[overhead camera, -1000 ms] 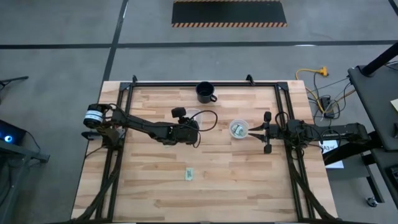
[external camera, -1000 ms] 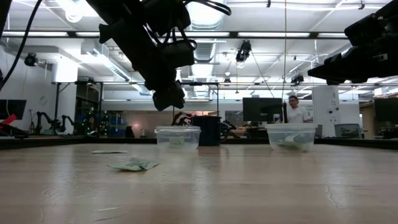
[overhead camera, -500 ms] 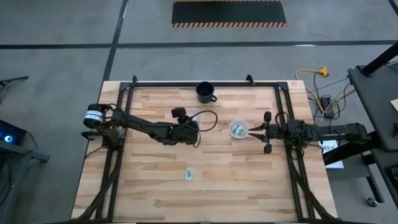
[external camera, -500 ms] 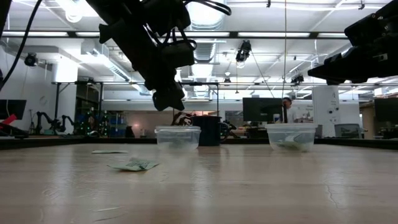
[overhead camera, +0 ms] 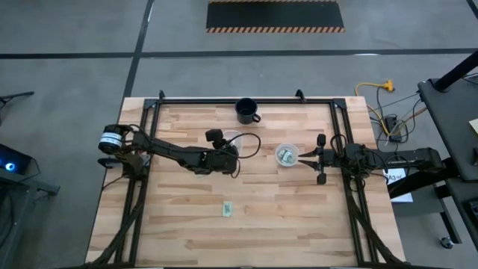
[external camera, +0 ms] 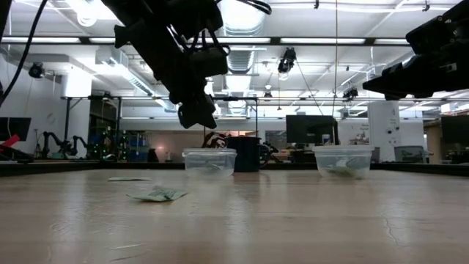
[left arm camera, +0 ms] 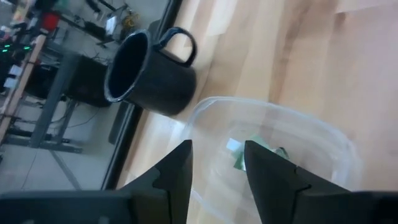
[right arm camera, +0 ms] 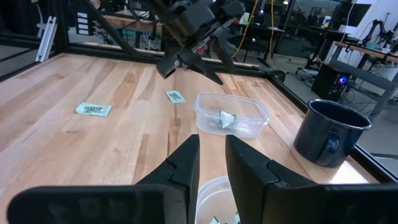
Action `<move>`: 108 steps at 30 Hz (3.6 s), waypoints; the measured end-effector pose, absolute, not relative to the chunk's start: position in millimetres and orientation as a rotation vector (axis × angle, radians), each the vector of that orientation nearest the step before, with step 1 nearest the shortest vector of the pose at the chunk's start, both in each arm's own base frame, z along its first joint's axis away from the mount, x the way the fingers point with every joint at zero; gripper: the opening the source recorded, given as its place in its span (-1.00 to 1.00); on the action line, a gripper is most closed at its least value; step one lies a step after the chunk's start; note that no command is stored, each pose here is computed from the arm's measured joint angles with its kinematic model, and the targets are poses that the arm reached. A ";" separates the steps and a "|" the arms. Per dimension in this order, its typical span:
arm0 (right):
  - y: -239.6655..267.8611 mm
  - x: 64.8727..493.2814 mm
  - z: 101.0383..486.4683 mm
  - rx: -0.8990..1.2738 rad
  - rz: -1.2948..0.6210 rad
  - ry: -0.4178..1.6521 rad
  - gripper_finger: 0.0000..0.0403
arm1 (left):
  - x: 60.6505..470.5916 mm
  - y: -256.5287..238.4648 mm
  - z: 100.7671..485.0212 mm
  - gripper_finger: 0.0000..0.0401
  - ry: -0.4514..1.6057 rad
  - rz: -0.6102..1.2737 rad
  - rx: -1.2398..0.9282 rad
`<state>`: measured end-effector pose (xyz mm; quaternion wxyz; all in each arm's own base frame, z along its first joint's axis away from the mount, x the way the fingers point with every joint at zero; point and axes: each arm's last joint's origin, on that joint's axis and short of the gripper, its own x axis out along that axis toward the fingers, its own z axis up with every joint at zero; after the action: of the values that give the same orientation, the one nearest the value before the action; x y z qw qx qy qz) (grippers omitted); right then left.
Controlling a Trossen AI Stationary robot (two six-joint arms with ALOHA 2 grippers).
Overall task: Pick and place items into bin
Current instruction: Put the white stevia packet into the left transparent bin
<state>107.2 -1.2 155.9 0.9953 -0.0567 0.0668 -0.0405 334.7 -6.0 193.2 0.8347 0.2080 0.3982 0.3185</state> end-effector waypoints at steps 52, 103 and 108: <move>-1.2 107.2 155.9 -0.114 -0.081 0.134 -0.66 | 307.2 -132.3 265.3 -0.36 0.777 -0.268 0.119; -1.2 107.2 155.9 -0.114 -0.081 0.134 -0.66 | 319.0 -111.7 225.0 -0.36 0.984 -0.140 0.087; -1.3 107.2 155.9 -0.114 -0.081 0.134 -0.66 | 319.0 -111.7 225.0 -0.36 0.985 -0.135 0.075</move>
<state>107.2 -1.3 155.9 0.9953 -0.0567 0.0668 -0.0407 319.0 -111.7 225.0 0.8783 0.0362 0.4724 -0.0645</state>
